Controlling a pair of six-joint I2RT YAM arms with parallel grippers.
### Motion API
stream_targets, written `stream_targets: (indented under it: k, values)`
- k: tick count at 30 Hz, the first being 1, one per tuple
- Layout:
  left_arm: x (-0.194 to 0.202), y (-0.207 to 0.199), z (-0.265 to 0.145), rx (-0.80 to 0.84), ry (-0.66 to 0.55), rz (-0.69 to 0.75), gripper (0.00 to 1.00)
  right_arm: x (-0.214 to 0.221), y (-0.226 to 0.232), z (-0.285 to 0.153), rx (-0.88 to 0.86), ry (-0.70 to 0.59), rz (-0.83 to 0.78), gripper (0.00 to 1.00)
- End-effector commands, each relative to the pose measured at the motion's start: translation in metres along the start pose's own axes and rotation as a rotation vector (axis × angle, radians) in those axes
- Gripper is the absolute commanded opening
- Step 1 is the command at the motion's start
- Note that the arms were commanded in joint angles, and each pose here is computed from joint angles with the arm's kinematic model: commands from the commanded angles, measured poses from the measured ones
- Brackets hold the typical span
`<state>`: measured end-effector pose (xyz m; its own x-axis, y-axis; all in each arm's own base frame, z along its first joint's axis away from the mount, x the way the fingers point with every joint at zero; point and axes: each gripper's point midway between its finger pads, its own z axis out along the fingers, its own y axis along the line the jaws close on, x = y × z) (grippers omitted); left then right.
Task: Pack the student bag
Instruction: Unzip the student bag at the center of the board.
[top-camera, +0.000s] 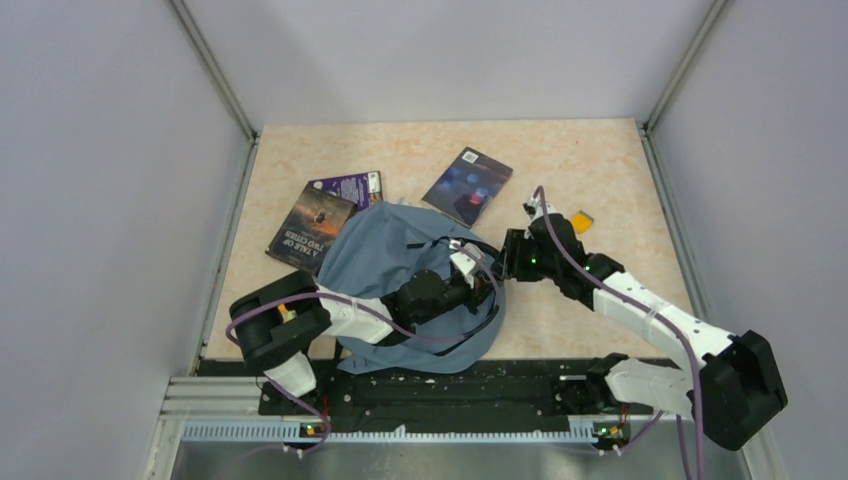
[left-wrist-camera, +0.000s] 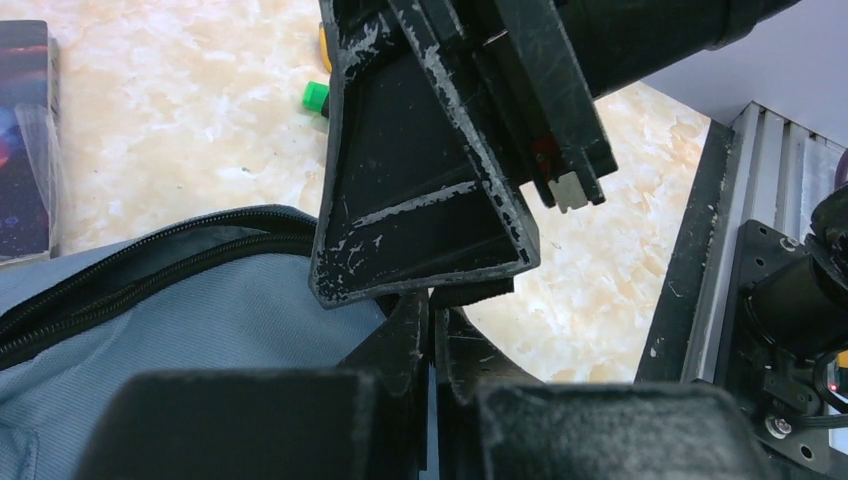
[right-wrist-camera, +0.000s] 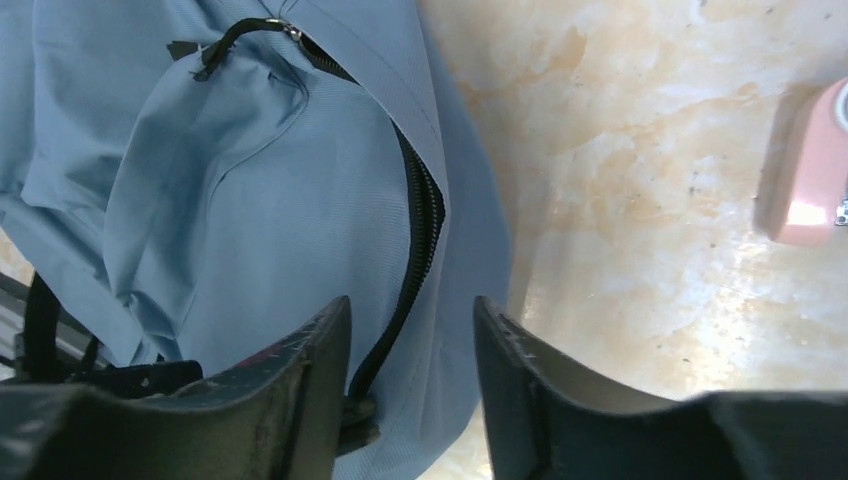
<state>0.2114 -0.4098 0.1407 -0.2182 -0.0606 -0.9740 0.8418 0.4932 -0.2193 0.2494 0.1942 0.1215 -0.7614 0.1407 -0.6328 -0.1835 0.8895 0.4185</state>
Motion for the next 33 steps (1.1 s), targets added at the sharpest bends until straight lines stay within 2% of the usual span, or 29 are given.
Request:
stream_targets:
  k: [1, 7, 11, 12, 33]
  values:
    - [-0.025, -0.009, -0.004, 0.036, -0.079, -0.012, 0.00, -0.003, 0.011, 0.007, -0.063, -0.004, 0.013, 0.42]
    - [-0.025, -0.006, -0.005, 0.021, -0.071, 0.003, 0.00, 0.000, 0.009, 0.014, -0.056, 0.006, 0.014, 0.24]
    - [-0.024, -0.005, -0.006, 0.020, -0.057, 0.019, 0.00, -0.002, 0.008, 0.017, -0.051, 0.001, 0.007, 0.01]
    - [-0.024, -0.005, -0.006, 0.020, -0.054, 0.022, 0.00, -0.003, 0.008, 0.018, -0.047, -0.003, 0.002, 0.00]
    - [-0.016, -0.025, -0.030, 0.051, 0.040, 0.017, 0.00, -0.056, -0.008, 0.025, 0.106, -0.183, -0.044, 0.00]
